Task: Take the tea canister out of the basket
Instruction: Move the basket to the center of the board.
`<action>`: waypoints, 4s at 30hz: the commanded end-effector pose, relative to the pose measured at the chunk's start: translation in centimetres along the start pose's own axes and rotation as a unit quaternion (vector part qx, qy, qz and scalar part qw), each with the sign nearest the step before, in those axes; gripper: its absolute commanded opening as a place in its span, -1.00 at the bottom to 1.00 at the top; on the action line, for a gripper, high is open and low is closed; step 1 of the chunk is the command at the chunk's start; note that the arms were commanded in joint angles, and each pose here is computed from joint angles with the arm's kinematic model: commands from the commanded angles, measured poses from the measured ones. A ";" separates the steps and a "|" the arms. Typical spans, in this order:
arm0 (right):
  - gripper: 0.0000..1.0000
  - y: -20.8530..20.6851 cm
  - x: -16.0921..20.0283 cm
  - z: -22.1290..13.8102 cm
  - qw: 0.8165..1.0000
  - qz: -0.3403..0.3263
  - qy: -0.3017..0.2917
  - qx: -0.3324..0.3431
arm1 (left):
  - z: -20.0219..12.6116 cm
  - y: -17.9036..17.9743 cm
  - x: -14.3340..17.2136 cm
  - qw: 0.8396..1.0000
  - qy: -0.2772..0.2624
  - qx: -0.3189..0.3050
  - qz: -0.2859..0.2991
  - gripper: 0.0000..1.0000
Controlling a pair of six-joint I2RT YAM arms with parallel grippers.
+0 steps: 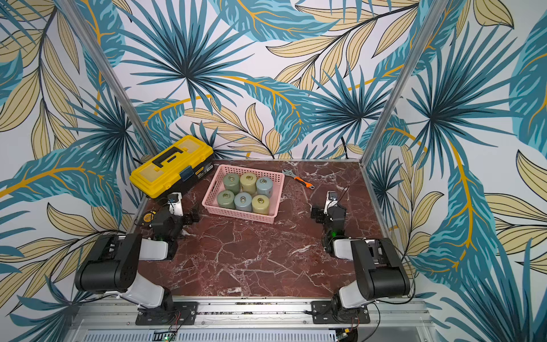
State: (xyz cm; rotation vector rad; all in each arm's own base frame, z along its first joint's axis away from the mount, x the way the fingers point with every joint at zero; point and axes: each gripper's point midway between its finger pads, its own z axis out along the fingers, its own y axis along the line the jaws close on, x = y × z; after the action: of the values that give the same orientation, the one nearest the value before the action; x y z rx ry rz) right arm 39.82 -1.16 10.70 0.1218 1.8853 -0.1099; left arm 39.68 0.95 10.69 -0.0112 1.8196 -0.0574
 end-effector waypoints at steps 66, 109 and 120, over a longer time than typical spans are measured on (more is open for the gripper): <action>0.98 8.0 -8.6 -3.2 0.960 0.160 0.175 -0.149 | -4.4 -0.3 -11.1 0.983 0.019 -0.007 -0.181 1.00; 0.49 19.7 -2.4 3.8 0.950 0.082 0.293 -0.074 | 8.0 -6.5 -6.0 0.962 0.204 0.075 -0.168 0.69; 0.20 20.3 -1.6 4.7 0.947 0.087 0.301 -0.075 | 9.8 -7.5 -4.6 0.953 0.227 0.090 -0.178 0.32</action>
State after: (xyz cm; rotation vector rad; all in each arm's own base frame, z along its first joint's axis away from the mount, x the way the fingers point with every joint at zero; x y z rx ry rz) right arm 47.48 17.81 11.40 0.2318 2.4459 0.2165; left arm 48.88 -5.98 11.45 -0.2411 2.2797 -0.4944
